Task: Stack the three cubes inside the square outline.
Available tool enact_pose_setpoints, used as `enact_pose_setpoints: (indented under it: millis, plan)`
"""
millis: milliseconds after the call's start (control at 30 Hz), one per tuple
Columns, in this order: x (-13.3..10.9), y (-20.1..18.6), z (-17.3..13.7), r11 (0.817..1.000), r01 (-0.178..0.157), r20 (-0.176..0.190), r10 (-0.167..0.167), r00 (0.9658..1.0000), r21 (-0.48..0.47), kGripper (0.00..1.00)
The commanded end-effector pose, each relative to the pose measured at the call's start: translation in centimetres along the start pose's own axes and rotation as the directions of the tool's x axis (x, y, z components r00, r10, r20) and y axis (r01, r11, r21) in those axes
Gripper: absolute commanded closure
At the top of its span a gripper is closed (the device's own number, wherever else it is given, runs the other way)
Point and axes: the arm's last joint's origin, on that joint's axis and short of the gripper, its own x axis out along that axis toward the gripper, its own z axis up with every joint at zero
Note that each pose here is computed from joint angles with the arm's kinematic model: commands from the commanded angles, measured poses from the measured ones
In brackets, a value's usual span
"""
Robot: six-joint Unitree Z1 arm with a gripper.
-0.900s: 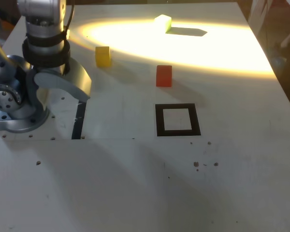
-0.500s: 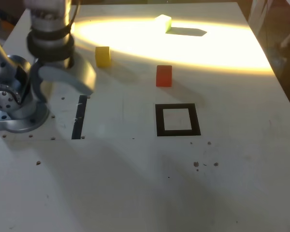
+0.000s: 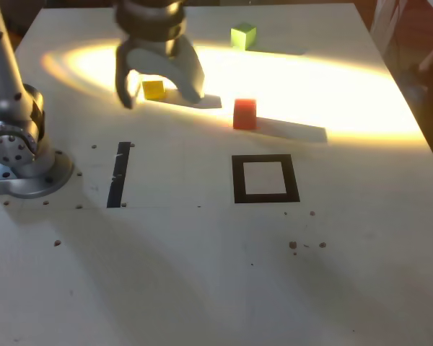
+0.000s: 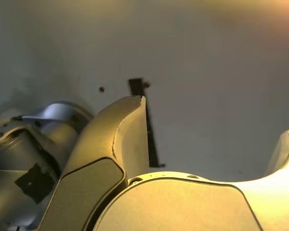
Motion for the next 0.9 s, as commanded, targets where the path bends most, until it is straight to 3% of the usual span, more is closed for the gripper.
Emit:
enact_pose_setpoints:
  millis: [0, 133, 367, 633, 867]
  plan:
    - [-3.6, 1.7, 3.4, 0.998, -0.046, 0.127, 0.050, 0.9907, -0.029, 0.04]
    - [-3.1, 3.0, 6.5, 0.998, -0.058, 0.102, 0.061, 0.9929, -0.037, 0.05]
    - [-1.1, 5.0, 10.2, 0.998, -0.049, 0.062, 0.052, 0.9967, -0.042, 0.06]
    - [1.4, 6.5, 11.1, 0.998, -0.030, -0.013, 0.029, 0.9995, -0.057, 0.08]
    - [3.5, 6.6, 12.3, 0.999, 0.006, -0.031, -0.007, 0.9995, -0.039, 0.14]
